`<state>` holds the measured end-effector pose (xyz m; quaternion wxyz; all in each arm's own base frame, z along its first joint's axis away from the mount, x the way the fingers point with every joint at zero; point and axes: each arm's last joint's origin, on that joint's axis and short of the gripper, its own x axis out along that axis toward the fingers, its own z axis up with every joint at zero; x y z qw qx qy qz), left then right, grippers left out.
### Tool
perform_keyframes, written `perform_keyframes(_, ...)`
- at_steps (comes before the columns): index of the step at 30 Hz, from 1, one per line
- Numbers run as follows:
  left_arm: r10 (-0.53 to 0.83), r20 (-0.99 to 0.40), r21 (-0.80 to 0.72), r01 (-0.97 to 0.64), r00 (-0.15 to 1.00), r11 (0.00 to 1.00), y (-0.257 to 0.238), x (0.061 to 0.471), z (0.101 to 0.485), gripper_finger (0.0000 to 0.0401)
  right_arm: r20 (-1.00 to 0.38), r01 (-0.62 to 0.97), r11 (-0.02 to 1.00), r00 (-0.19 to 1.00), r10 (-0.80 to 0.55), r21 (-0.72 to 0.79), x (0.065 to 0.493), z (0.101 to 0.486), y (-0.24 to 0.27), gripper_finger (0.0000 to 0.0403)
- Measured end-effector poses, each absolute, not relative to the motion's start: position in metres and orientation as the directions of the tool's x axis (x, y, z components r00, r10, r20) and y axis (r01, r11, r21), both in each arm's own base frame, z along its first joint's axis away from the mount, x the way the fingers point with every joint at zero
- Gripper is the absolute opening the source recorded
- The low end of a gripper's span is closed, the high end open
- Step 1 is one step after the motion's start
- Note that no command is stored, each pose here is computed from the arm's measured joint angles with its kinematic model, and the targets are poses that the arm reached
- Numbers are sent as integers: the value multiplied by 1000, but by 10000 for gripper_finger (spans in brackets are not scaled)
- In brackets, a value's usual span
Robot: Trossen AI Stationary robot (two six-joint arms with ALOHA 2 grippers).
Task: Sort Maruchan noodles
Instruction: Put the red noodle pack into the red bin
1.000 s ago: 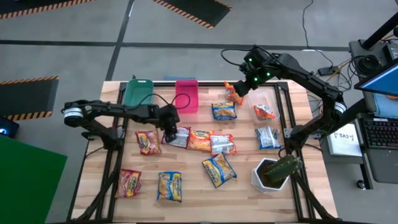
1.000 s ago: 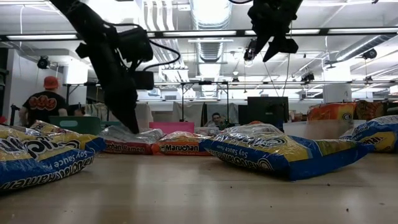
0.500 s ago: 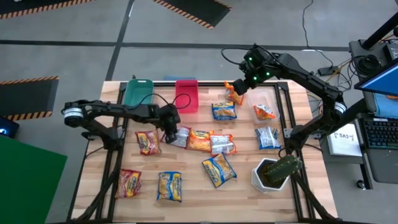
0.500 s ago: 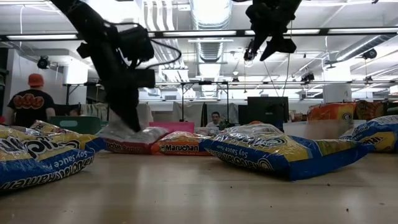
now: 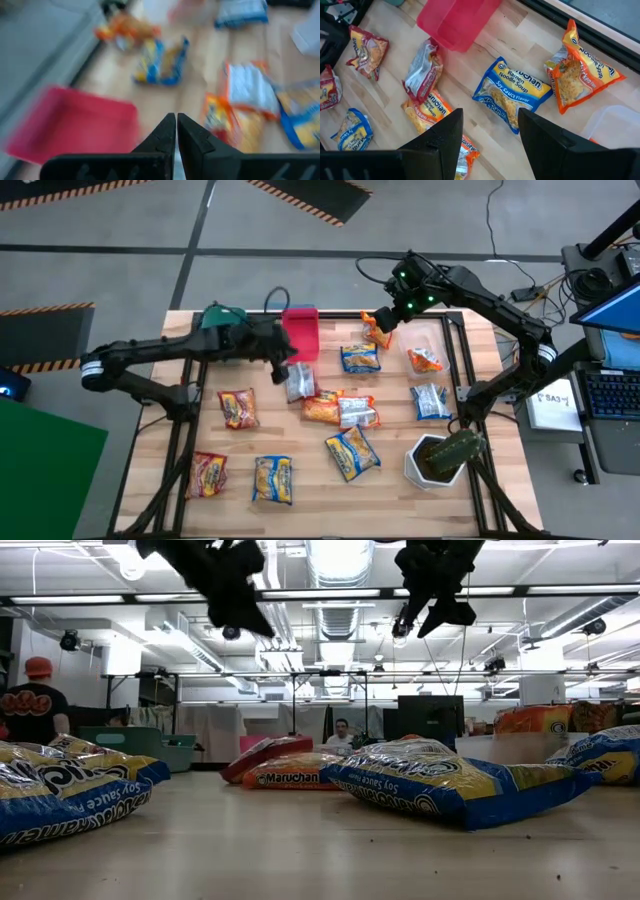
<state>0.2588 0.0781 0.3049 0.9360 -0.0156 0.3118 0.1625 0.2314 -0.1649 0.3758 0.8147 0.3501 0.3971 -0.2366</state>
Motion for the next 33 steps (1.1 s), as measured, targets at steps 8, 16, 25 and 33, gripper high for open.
perform_keyframes(8,185,-586,-28,-248,789,968,90,263,320,0,-813,668,637,573,-107,386,231,376,-165,178)
perform_keyframes(16,83,-753,-125,-266,653,956,80,265,277,45,-810,663,641,576,-108,386,232,376,-164,178)
perform_keyframes(25,55,-833,-19,-127,551,992,59,286,229,189,-812,663,643,573,-106,384,236,373,-167,177)
perform_keyframes(33,40,-863,-21,-115,504,993,58,290,183,227,-815,666,639,570,-104,384,237,371,-168,178)
